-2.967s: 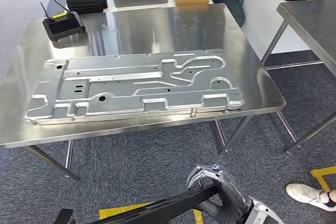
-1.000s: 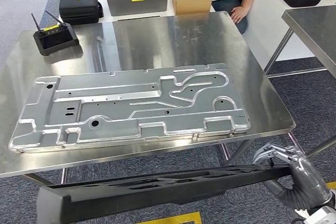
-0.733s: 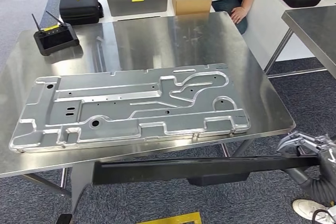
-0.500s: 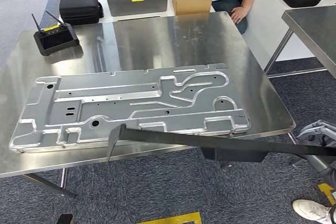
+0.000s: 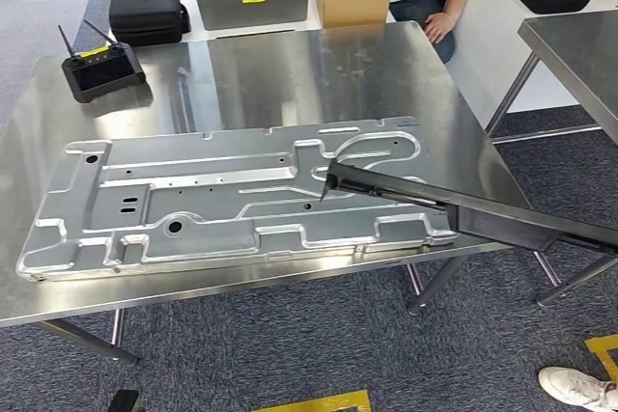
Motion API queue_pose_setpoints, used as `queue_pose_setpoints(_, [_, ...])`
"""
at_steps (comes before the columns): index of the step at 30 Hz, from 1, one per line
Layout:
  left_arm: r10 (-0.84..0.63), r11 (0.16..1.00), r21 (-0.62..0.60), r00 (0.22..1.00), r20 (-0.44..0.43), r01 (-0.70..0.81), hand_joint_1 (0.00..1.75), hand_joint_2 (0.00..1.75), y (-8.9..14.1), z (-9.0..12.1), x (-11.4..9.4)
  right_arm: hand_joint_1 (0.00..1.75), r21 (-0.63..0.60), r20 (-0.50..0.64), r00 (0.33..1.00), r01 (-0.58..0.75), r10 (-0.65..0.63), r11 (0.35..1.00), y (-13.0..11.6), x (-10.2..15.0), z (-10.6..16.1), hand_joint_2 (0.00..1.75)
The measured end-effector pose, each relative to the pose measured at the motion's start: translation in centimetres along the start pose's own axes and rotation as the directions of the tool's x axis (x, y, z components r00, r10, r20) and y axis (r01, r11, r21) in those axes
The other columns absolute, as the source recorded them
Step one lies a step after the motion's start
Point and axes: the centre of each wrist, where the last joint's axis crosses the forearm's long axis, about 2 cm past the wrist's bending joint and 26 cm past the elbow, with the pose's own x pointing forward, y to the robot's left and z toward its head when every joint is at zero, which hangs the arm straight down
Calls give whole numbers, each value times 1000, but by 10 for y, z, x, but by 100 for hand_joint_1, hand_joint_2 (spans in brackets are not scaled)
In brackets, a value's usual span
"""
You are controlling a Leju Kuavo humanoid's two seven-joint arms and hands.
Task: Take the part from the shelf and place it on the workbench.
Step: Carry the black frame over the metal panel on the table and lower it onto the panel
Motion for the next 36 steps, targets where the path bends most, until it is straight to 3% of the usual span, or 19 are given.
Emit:
queue_pose_setpoints(9, [-38, 999, -29, 999, 7, 38, 0, 175, -2, -5, 14, 175, 17, -148, 973, -177, 177, 984, -21, -42, -25, 175])
queue_pose_setpoints(15, [-68, 996, -56, 998, 8, 68, 0, 175, -6, -8, 22, 175, 18, -206, 941, -270, 267, 963, -30, -61, -67, 175])
queue_pose_setpoints(21, [-84, 994, -65, 996, 9, 84, 0, 175, -8, -9, 26, 175, 45, -212, 932, -290, 293, 956, -21, -70, -109, 175])
queue_pose_setpoints(29, [-93, 993, -69, 996, 10, 94, 0, 175, -8, -10, 28, 175, 89, -176, 924, -329, 340, 940, -1, -63, -157, 175])
queue_pose_setpoints(36, [-101, 992, -79, 995, 10, 101, 0, 175, -12, -10, 30, 175, 119, -97, 936, -326, 337, 938, 24, -35, -204, 175])
